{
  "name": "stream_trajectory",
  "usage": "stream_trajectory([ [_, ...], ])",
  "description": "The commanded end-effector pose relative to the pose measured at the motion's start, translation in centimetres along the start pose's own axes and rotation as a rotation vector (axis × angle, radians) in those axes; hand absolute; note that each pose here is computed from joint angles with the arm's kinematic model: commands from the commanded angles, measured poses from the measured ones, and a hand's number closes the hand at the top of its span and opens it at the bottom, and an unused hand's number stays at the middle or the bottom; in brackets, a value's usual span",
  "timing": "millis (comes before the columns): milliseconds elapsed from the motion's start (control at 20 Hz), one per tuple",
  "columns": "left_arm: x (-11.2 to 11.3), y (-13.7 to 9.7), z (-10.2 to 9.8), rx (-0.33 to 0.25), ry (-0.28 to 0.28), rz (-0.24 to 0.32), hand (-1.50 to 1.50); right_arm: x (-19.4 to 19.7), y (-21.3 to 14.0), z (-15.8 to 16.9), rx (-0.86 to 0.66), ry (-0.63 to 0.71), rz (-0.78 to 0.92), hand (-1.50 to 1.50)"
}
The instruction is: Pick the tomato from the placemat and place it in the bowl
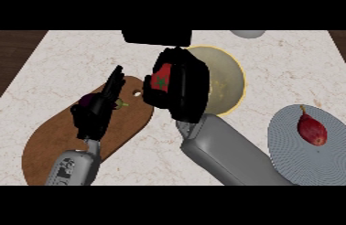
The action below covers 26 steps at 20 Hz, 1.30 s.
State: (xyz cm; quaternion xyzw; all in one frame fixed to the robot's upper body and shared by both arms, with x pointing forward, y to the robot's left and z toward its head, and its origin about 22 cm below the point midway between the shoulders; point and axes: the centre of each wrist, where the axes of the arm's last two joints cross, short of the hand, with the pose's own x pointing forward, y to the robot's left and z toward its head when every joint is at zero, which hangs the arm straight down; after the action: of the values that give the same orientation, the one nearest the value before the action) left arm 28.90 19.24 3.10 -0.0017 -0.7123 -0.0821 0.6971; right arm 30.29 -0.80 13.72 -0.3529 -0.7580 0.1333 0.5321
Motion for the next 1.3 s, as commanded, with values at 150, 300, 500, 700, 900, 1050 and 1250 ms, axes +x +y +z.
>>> stream_trajectory([
  [150,-0.1,-0.4,-0.4,0.015,-0.001,0.001,0.0,8.7,-1.0,-4.0,-0.135,0.109,0.098,1.5],
  [300,-0.3,0.2,0.0,0.025,-0.002,-0.005,0.0,10.7,-1.3,-5.1,-0.172,0.151,0.106,1.5],
  [500,0.8,-0.7,-0.5,0.012,-0.013,0.0,0.0,11.9,-1.1,-7.3,-0.19,0.198,0.165,1.5],
  [700,0.6,0.7,0.3,0.046,-0.01,-0.007,0.0,12.0,-1.1,-8.8,-0.184,0.254,0.251,1.5],
  [900,-0.2,1.5,0.1,0.056,0.0,0.002,0.0,10.4,-0.1,-10.3,-0.177,0.297,0.376,1.5],
  [1050,-0.4,1.8,0.9,0.058,0.0,0.007,0.0,8.3,1.0,-10.5,-0.169,0.326,0.484,1.5],
  [1250,-1.0,1.9,1.2,0.081,0.007,0.013,0.0,6.0,1.3,-11.7,-0.164,0.358,0.542,1.5],
])
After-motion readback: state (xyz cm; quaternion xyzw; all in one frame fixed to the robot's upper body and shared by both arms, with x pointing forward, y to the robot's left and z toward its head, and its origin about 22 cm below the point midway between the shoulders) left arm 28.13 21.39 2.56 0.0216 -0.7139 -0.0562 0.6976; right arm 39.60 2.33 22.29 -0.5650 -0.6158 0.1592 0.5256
